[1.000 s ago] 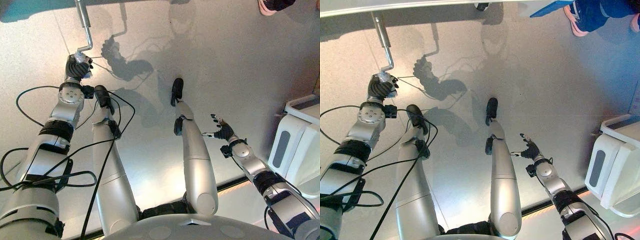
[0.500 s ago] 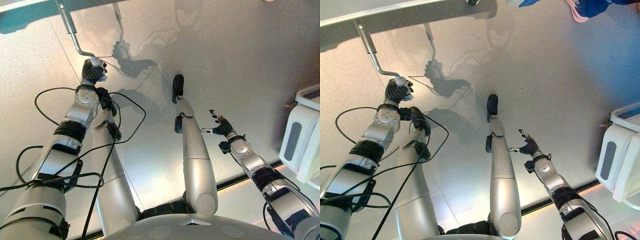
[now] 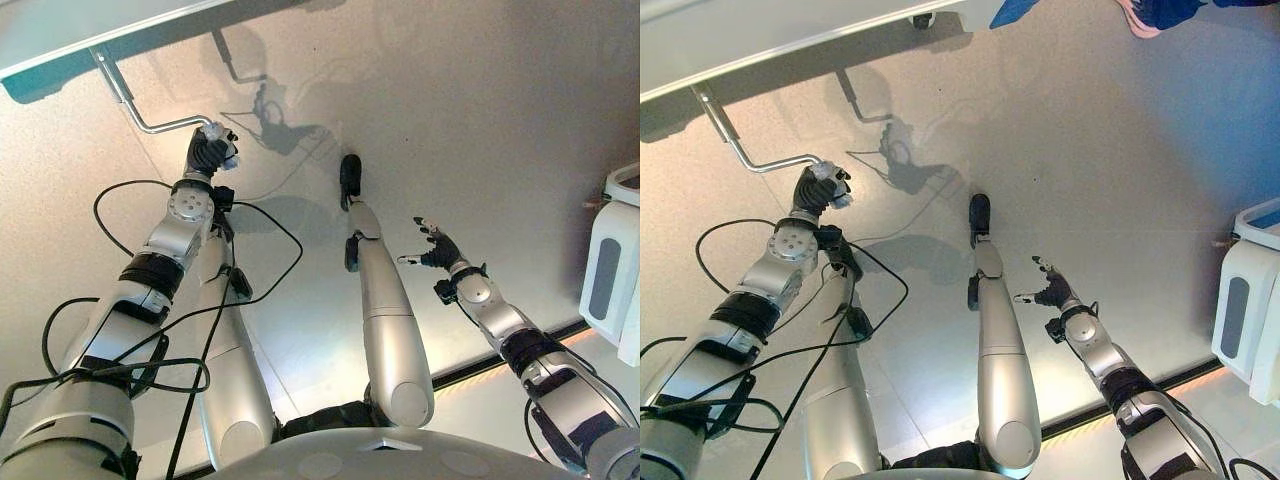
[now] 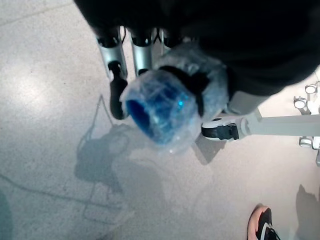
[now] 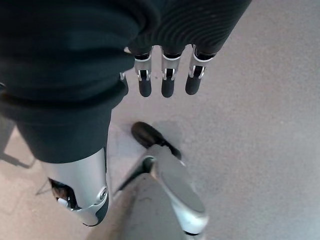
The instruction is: Raise the hospital bed
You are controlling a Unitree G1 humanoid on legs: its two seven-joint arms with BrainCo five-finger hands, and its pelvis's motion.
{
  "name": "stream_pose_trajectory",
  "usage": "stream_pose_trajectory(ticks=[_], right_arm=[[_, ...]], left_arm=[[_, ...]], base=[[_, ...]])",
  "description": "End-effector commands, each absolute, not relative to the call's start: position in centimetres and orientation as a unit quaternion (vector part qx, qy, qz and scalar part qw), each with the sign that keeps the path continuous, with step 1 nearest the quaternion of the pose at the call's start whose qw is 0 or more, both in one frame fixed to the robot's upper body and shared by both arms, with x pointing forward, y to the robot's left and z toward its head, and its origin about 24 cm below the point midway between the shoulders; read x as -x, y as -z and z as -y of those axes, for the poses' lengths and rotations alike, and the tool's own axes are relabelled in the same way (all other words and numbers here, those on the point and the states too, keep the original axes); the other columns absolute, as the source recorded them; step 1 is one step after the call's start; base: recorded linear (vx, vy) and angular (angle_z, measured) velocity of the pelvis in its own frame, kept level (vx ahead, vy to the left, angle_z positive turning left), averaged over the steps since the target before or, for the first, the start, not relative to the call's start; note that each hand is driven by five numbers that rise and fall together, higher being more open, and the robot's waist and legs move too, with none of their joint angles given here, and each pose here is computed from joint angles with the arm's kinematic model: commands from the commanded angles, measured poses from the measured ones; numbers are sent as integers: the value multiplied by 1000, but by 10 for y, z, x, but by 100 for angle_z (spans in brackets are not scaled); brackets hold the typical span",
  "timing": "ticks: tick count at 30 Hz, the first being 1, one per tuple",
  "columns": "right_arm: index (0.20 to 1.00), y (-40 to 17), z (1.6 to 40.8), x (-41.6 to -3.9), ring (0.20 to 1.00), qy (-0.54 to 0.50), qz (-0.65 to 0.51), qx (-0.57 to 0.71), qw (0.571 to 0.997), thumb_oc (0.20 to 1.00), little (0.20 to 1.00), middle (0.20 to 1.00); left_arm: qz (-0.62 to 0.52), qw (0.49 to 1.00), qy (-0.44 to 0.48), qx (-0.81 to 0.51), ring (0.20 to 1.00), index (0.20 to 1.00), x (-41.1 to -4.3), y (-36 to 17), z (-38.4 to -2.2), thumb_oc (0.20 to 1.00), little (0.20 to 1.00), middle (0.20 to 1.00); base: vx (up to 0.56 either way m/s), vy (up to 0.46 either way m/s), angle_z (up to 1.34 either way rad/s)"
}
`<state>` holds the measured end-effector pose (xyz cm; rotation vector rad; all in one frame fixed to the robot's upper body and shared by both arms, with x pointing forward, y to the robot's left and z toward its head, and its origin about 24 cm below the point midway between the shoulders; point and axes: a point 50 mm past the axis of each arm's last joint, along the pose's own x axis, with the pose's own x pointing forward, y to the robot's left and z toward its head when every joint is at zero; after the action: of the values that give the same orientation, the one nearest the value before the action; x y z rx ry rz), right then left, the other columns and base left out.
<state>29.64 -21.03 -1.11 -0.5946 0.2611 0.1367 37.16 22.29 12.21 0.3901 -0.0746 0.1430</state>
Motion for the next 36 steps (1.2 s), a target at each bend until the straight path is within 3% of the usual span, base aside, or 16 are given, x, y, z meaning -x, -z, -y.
stream_pose_trajectory(ticks=[1,12,20,28,36], right_arm=[[1000,15,228,-289,1000,-54,-147,317,935,1000,1000,1000],[1000,22,228,-281,1000,-56,-155,314,935,1000,1000,1000],[1000,27,239,-267,1000,-40,-167,303,937,1000,1000,1000],[1000,38,246,-254,1000,-35,-190,299,935,1000,1000,1000],[1000,50,258,-236,1000,-33,-225,299,927,1000,1000,1000]], left_arm=[[106,975,33,-190,200,200,-371,-134,-169,200,200,200],[122,977,33,-173,200,200,-371,-140,-165,200,200,200],[220,967,110,-73,200,200,-334,-171,-153,200,200,200],[267,953,137,-44,200,200,-299,-188,-172,200,200,200],[261,954,123,-77,200,200,-256,-188,-219,200,200,200]], base=[[-7,-33,-4],[1,-5,1],[3,4,1],[10,13,6],[7,44,10]])
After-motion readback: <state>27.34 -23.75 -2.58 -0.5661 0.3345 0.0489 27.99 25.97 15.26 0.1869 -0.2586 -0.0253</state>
